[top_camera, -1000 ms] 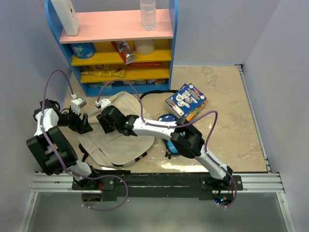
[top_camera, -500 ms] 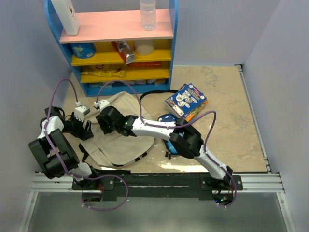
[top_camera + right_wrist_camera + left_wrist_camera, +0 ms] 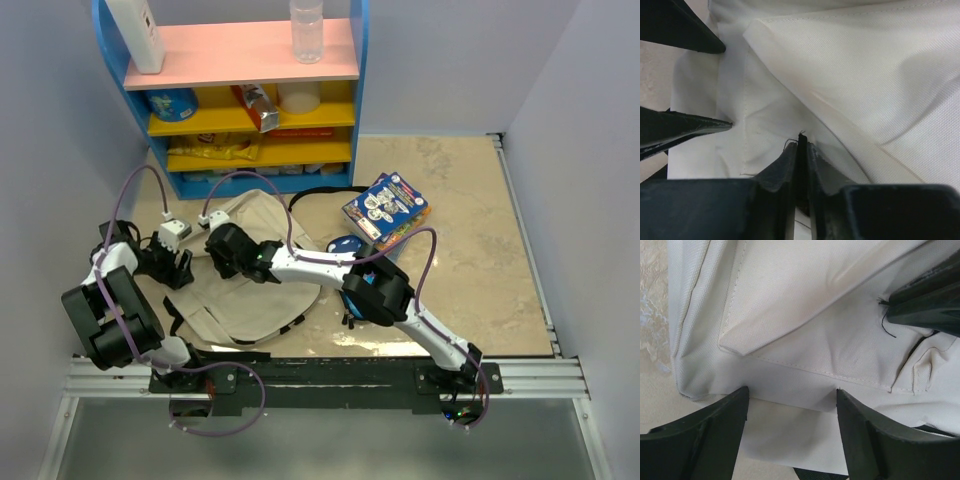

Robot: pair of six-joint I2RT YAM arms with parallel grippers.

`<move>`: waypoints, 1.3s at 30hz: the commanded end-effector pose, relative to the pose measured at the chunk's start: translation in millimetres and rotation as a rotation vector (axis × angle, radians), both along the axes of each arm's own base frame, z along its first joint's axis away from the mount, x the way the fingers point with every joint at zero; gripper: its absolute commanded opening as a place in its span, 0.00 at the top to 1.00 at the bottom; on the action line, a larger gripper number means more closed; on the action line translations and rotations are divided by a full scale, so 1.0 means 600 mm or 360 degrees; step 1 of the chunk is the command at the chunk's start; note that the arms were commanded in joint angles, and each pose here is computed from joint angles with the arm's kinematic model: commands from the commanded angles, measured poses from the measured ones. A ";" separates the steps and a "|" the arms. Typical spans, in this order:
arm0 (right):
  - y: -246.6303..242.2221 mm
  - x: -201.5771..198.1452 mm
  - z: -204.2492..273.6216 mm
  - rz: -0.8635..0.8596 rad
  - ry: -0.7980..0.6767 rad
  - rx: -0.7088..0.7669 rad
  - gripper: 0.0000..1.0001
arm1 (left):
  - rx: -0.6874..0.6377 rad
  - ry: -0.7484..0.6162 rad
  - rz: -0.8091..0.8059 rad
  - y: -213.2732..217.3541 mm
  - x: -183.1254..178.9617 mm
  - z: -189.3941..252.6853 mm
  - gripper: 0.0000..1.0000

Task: Pack the student bag
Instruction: Zip the student bag at the center of the board.

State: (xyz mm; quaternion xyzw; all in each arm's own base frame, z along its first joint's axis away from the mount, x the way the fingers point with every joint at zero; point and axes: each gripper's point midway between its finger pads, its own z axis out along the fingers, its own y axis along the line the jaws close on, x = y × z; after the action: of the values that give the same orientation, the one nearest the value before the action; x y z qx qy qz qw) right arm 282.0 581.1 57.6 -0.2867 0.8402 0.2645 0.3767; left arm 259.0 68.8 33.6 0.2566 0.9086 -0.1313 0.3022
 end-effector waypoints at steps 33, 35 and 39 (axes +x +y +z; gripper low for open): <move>-0.086 0.020 0.140 -0.0342 -0.0229 0.0229 1.00 | -0.0248 -0.0197 -0.0155 -0.083 0.043 0.142 0.79; -0.080 0.022 0.145 -0.0338 -0.0223 0.0250 1.00 | -0.0248 -0.0239 -0.0256 -0.113 0.042 0.161 0.71; -0.078 0.025 0.151 -0.0354 -0.0201 0.0283 1.00 | -0.0275 -0.0168 -0.0416 -0.158 0.016 0.126 0.66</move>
State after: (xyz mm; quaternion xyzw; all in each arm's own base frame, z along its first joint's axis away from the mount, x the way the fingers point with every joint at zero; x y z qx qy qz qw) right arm 279.8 529.6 92.9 -0.2203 0.8384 0.2426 0.4356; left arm 287.4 11.5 114.4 0.3194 0.8583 -0.1712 0.3633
